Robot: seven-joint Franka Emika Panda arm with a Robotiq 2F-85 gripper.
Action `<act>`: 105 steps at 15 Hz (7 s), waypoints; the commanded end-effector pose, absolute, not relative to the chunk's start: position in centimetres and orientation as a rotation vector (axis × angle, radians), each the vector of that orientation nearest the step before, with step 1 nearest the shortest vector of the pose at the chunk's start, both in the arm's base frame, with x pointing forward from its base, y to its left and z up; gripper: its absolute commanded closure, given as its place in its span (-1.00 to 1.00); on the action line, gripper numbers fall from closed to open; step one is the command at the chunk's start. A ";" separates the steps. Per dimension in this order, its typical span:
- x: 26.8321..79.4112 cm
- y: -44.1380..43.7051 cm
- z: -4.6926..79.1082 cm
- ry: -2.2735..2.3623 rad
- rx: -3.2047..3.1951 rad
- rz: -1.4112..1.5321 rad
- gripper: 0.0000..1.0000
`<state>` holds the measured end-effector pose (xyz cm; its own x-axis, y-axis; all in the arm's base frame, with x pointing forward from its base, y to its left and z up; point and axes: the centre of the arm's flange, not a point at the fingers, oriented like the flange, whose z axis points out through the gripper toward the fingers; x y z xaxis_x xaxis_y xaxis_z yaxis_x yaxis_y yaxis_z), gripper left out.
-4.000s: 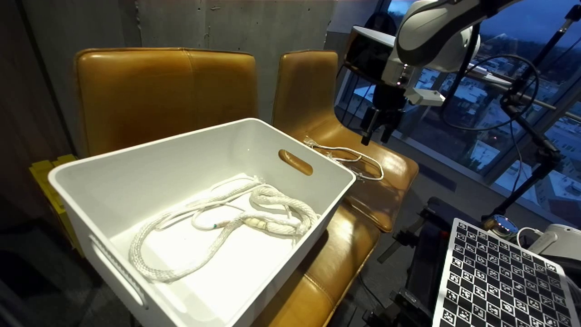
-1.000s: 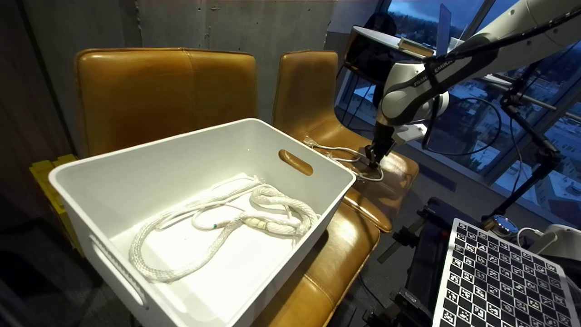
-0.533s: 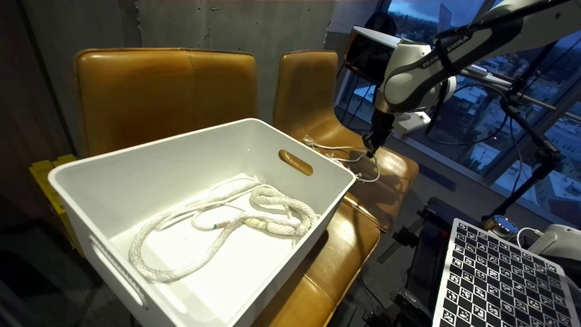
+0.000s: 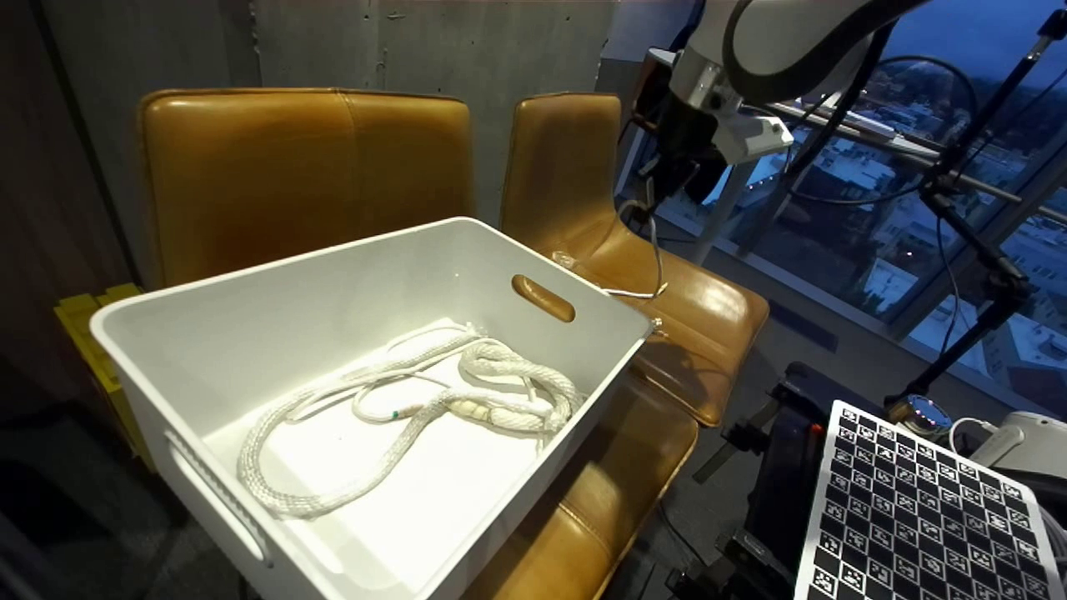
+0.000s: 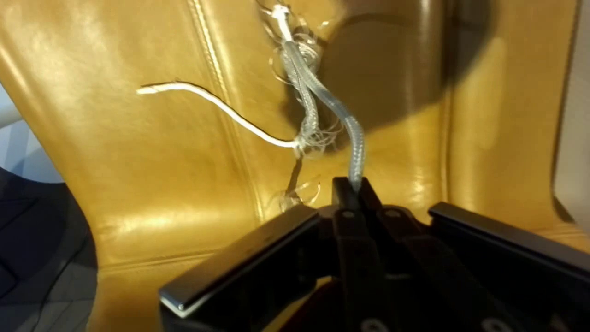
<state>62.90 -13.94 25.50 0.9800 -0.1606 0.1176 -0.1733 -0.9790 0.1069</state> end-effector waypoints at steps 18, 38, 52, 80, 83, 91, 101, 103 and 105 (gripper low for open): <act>59.5 19.3 44.4 0.154 3.124 0.369 0.98; 63.3 -3.0 33.4 0.007 3.094 0.142 -0.98; 59.4 -28.9 17.1 -0.392 3.068 -0.118 -1.00; 60.1 -22.3 6.2 -0.181 3.036 -0.225 -0.04; 59.5 -24.4 6.0 -0.214 3.024 -0.228 0.40; 57.1 -23.7 11.0 -0.224 3.023 -0.195 0.99; 60.9 -7.5 28.5 0.036 3.081 0.191 0.99; 61.3 -3.4 32.3 0.087 3.085 0.267 0.99; 61.2 0.9 36.1 0.133 3.090 0.328 0.99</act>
<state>62.68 -4.16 30.98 0.9843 0.0669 0.1635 0.0590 -0.9969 0.0526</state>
